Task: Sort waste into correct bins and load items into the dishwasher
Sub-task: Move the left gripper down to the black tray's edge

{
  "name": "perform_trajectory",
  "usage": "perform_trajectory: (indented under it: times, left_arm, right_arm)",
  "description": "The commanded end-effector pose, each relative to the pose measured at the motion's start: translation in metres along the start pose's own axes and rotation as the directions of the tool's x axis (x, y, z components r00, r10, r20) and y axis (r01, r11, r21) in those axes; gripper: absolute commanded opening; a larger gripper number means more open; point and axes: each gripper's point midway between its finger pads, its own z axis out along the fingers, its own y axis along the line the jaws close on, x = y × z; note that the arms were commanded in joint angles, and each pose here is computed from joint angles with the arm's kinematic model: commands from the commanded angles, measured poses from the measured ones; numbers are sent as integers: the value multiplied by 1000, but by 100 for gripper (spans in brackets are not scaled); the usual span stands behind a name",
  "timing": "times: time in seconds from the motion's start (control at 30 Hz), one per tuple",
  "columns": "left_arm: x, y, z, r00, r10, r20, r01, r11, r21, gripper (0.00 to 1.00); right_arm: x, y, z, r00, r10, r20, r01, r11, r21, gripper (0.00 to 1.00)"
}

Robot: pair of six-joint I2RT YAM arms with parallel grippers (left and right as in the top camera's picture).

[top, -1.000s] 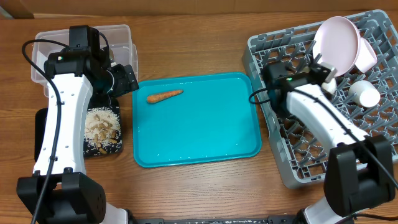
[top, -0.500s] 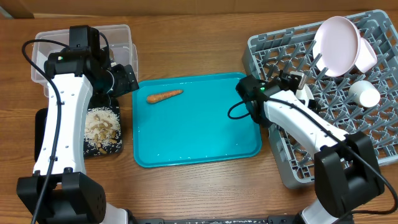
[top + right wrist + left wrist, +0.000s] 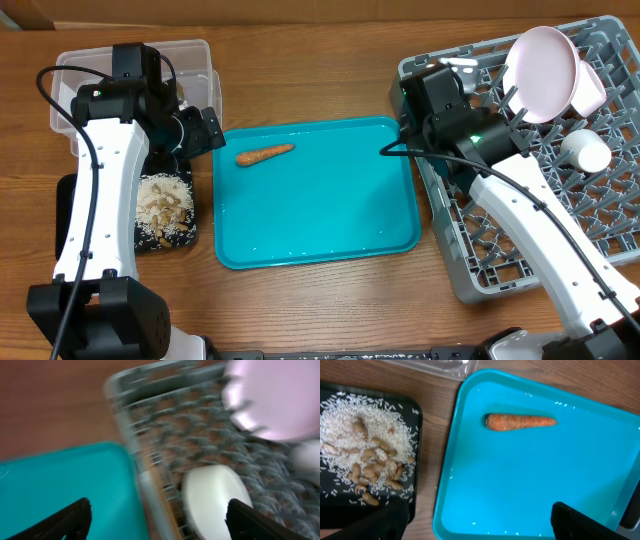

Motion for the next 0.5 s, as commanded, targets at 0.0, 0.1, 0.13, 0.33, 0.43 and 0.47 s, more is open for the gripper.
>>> perform_trajectory:
  times: [0.0,0.1,0.13,0.33,0.43,0.47]
  left_arm:
    - [7,-2,2,999,29,-18,-29,1000,-12,91]
    - [18,-3,8,998,39,-55,-41,999,-22,86]
    - [23,-2,10,996,40,-76,-42,999,-28,85]
    - [67,36,22,961,-196,-194,150,962,-228,81]
    - [83,48,28,940,-258,-223,195,943,-269,79]
    - [88,55,28,933,-289,-215,220,930,-295,78]
  right_arm:
    - [20,65,-15,978,-198,-66,157,906,-392,42]
    - [21,70,-14,977,-201,-73,153,896,-416,34]
    - [22,70,-13,977,-201,-74,154,898,-412,34]
    - [21,51,-6,976,-201,-85,162,929,-332,33]
    - [21,36,0,978,-177,-113,135,942,-307,31]
    - [21,30,2,979,-165,-122,123,947,-297,25]
